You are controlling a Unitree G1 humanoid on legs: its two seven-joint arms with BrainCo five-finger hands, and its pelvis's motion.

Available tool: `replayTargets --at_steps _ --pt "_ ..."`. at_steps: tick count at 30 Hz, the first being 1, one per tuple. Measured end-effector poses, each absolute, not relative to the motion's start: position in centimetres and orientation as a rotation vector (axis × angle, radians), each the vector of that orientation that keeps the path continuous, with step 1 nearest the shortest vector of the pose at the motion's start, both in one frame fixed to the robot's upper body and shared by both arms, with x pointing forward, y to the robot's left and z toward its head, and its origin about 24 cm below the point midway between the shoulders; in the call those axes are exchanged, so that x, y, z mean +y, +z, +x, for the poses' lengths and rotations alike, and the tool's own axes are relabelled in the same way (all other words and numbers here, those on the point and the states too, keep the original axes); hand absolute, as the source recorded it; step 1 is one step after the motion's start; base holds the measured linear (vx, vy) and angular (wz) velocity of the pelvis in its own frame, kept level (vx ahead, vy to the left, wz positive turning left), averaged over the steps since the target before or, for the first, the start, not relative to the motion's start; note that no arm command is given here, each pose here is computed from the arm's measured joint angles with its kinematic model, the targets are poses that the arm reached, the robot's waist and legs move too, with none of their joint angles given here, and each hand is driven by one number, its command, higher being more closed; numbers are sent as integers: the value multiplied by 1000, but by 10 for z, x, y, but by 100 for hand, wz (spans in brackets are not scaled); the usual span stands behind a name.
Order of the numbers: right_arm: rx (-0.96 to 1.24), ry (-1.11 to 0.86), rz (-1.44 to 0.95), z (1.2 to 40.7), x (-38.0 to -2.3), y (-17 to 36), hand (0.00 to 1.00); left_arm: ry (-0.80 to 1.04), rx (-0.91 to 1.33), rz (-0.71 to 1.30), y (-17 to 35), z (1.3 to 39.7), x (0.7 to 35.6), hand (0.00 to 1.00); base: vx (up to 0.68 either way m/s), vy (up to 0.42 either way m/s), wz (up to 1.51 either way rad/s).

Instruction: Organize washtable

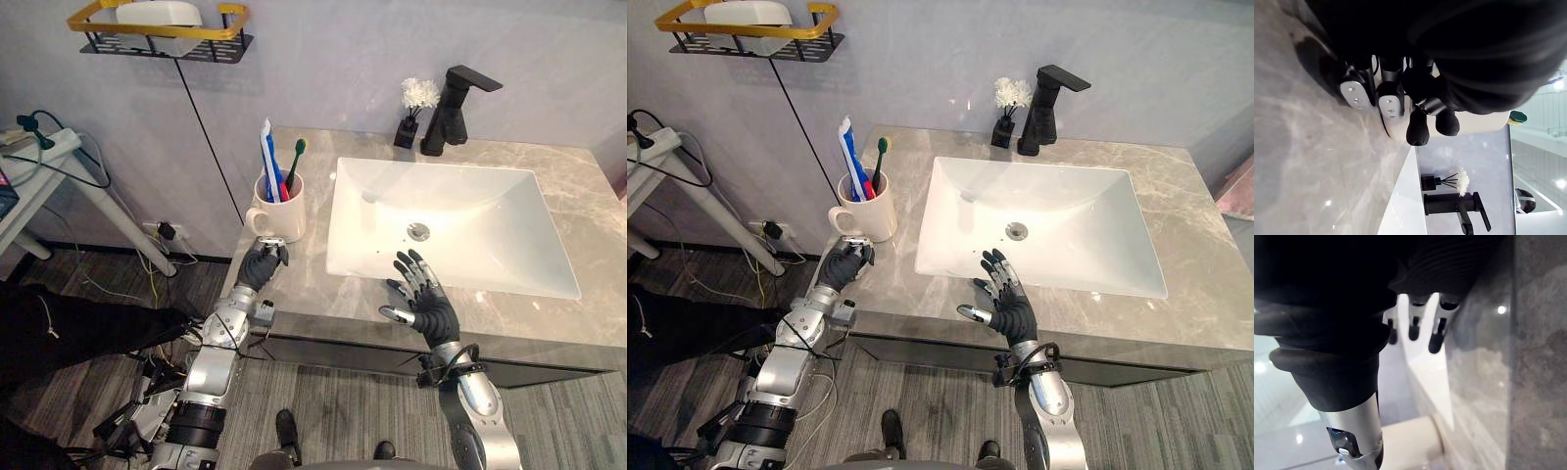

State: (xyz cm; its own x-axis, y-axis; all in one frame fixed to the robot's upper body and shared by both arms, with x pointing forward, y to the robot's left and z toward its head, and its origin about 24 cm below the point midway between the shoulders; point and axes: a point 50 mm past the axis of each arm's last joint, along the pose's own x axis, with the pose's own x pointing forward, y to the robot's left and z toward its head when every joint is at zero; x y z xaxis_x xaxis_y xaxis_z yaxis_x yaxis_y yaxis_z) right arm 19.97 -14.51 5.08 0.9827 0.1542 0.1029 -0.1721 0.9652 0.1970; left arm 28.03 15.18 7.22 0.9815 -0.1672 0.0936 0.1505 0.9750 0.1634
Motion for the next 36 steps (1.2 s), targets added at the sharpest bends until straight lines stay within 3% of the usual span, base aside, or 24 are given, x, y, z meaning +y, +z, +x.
replayTargets --at_steps 9,36 --pt "-116 161 202 198 -147 57 0 -93 -160 225 93 301 168 100 -9 10 -7" --pt "-173 166 198 194 -147 68 0 -126 -279 251 132 326 150 100 2 3 -1"
